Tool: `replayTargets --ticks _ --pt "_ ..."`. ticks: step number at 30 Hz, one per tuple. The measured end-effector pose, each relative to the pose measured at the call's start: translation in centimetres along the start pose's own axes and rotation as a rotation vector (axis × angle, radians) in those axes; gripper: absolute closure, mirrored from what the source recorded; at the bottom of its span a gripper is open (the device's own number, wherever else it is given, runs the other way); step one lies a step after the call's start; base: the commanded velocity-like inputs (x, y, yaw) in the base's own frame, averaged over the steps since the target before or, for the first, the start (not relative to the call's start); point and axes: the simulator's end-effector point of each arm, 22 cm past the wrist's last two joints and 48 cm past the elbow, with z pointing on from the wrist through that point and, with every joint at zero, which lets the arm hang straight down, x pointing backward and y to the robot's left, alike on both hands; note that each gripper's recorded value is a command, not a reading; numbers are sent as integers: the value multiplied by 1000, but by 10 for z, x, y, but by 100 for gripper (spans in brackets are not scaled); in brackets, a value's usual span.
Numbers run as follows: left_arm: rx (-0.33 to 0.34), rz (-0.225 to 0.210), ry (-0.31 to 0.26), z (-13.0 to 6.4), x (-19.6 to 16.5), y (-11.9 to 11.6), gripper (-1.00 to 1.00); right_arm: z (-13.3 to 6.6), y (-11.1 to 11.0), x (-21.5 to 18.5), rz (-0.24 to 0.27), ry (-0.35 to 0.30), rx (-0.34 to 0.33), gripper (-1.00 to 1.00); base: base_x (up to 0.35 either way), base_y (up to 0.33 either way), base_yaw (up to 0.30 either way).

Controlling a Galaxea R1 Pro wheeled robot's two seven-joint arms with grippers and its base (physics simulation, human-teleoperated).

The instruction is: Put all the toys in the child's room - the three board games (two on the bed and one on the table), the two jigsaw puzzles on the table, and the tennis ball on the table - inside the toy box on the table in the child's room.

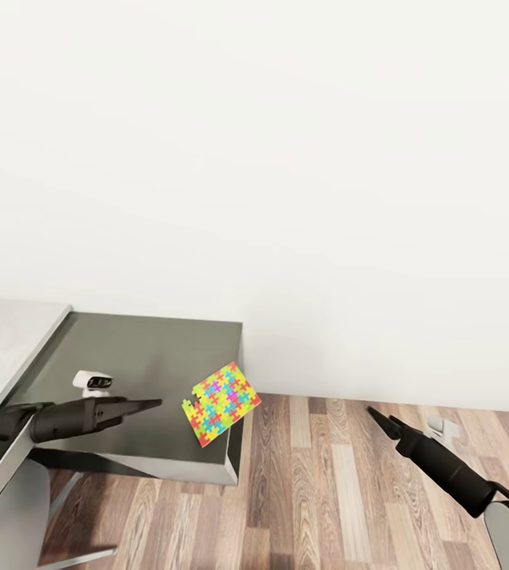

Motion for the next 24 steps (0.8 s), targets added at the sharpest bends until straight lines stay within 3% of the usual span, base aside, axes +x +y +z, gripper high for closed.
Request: replayTargets --ticks 4,17,24 --pt "27 21 -9 0 -4 -15 -100 7 17 9 0 23 -47 -100 0 0 -65" --pt "43 43 -11 -1 -9 -31 -100 6 63 13 10 40 -222 -100 0 0 -69" --pt "40 55 -4 1 -9 -35 -100 4 80 10 65 51 -284 -100 0 0 -69"
